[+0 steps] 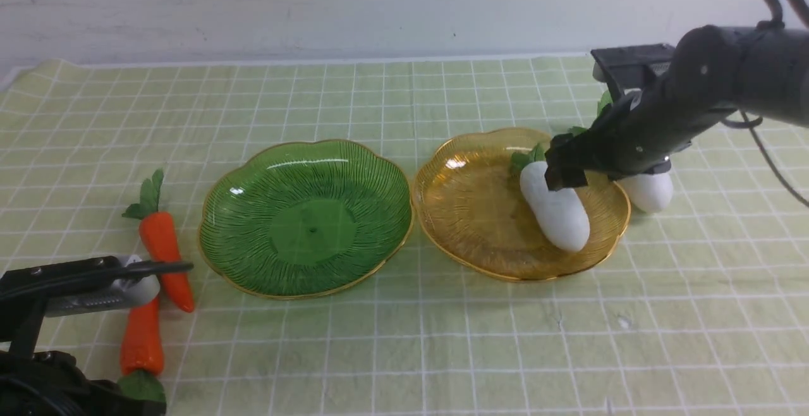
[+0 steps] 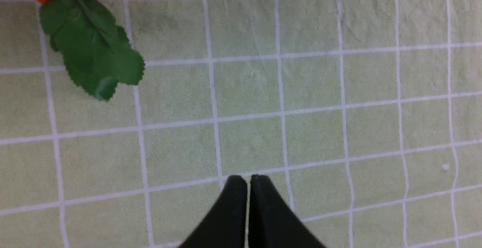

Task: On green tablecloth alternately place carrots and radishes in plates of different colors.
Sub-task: 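Place the white radish on the plate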

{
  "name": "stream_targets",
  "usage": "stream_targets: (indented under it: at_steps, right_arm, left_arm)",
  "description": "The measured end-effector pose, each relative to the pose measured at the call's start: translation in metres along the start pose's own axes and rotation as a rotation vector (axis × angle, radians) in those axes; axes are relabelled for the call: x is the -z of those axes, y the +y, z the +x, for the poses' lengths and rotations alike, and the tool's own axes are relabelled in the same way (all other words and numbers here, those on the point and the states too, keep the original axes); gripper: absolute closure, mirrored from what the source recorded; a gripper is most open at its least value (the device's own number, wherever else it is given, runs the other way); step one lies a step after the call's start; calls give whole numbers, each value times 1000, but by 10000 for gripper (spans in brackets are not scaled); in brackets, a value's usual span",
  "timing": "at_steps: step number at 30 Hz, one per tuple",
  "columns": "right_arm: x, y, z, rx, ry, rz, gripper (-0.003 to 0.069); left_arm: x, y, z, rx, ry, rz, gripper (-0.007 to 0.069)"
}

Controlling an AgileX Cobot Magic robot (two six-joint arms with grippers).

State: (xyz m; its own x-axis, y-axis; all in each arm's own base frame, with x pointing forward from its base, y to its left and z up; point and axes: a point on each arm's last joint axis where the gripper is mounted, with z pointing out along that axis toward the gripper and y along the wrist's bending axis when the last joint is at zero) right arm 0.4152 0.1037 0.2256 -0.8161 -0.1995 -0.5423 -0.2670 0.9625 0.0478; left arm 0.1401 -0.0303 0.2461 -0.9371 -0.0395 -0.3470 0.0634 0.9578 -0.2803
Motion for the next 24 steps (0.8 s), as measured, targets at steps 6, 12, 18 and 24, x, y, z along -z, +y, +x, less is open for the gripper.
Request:
stream_targets:
  at_steps: [6, 12, 18, 24]
  right_arm:
    - [13, -10, -19, 26, -71, 123, 2]
    - [8, -24, -24, -32, -136, 246, 3]
    - [-19, -54, -20, -252, -184, 275, 26]
    - [-45, -68, -9, -283, -148, 288, 62]
  left_arm:
    - [0, 0, 0, 0, 0, 0, 632]
    - [0, 0, 0, 0, 0, 0, 632]
    - [0, 0, 0, 0, 0, 0, 632]
    - [0, 0, 0, 0, 0, 0, 632]
